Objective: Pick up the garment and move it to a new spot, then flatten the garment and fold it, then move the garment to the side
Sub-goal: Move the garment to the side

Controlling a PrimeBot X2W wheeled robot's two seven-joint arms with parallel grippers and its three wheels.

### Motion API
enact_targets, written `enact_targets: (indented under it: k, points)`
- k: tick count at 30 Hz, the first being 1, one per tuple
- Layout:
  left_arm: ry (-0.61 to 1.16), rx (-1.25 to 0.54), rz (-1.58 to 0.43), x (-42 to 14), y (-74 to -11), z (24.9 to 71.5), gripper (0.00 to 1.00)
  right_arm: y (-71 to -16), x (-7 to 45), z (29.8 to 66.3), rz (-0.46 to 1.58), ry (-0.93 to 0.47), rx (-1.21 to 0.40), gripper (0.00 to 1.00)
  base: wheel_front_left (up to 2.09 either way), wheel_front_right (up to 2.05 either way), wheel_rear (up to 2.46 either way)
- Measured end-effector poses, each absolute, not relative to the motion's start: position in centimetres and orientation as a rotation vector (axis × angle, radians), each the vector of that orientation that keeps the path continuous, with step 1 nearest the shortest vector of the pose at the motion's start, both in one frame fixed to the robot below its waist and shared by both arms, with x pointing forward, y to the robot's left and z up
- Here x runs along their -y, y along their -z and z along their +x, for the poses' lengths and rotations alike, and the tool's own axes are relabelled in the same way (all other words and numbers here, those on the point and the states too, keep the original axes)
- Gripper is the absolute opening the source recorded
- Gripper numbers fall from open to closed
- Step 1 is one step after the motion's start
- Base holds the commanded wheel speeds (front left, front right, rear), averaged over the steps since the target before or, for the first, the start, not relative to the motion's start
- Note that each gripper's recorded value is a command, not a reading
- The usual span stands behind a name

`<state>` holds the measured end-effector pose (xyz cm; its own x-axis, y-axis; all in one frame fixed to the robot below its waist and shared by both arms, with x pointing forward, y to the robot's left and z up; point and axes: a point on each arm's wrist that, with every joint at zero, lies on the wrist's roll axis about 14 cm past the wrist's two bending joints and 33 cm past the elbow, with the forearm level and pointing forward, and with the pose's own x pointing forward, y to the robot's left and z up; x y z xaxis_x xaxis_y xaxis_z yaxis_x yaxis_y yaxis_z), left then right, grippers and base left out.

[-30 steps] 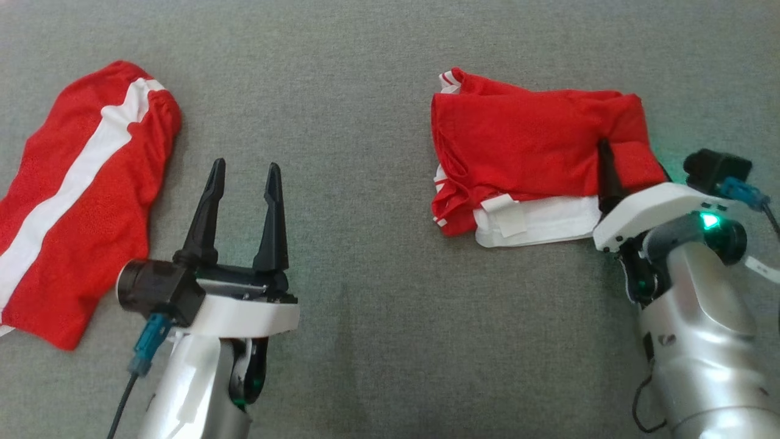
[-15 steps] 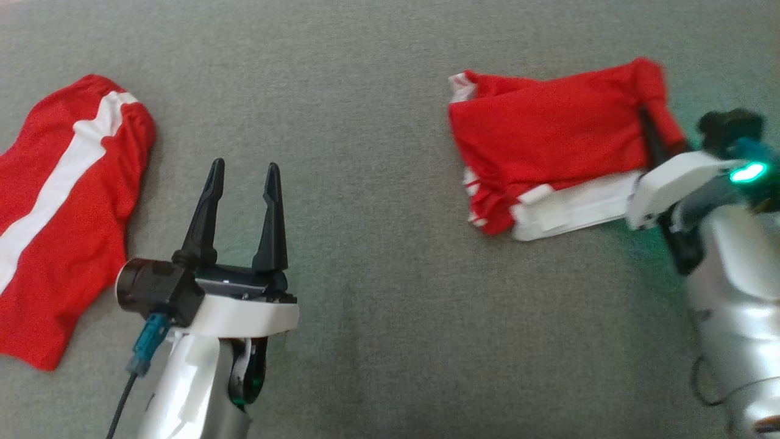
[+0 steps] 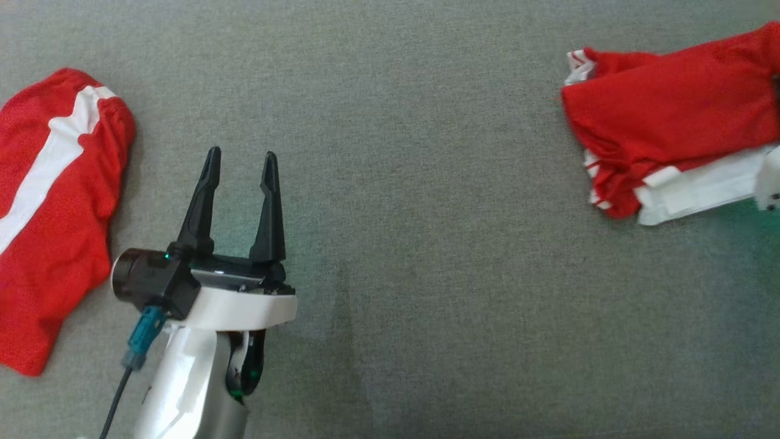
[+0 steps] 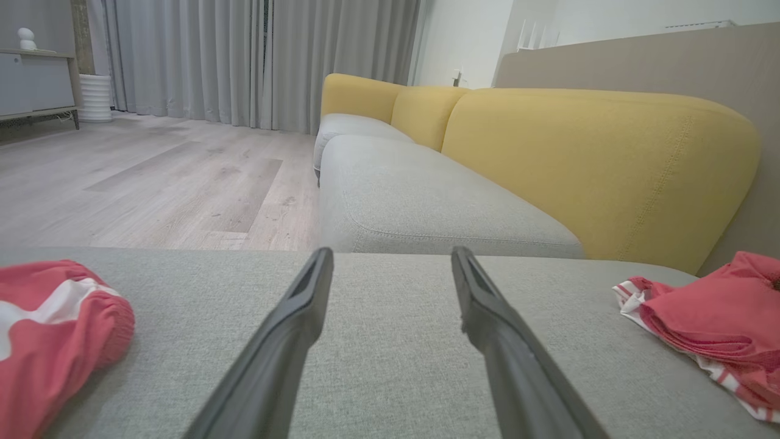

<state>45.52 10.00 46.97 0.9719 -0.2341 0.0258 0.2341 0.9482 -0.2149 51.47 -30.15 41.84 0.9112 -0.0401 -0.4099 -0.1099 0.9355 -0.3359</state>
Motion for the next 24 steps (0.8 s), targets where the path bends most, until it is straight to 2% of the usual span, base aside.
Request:
enact_targets:
  k: [9,24]
  points:
    - [0.236,0.001,-0.218,-10.3,-46.9,45.8,1.0,-42.8,32.8,52.3,-0.393,0.023,-0.41,0.0,0.0,0.0,0.0]
    - [0.238,0.006,-0.209,-10.3,-47.0,45.9,1.0,-43.4,34.4,52.5,-0.435,0.064,-0.404,0.0,0.0,0.0,0.0]
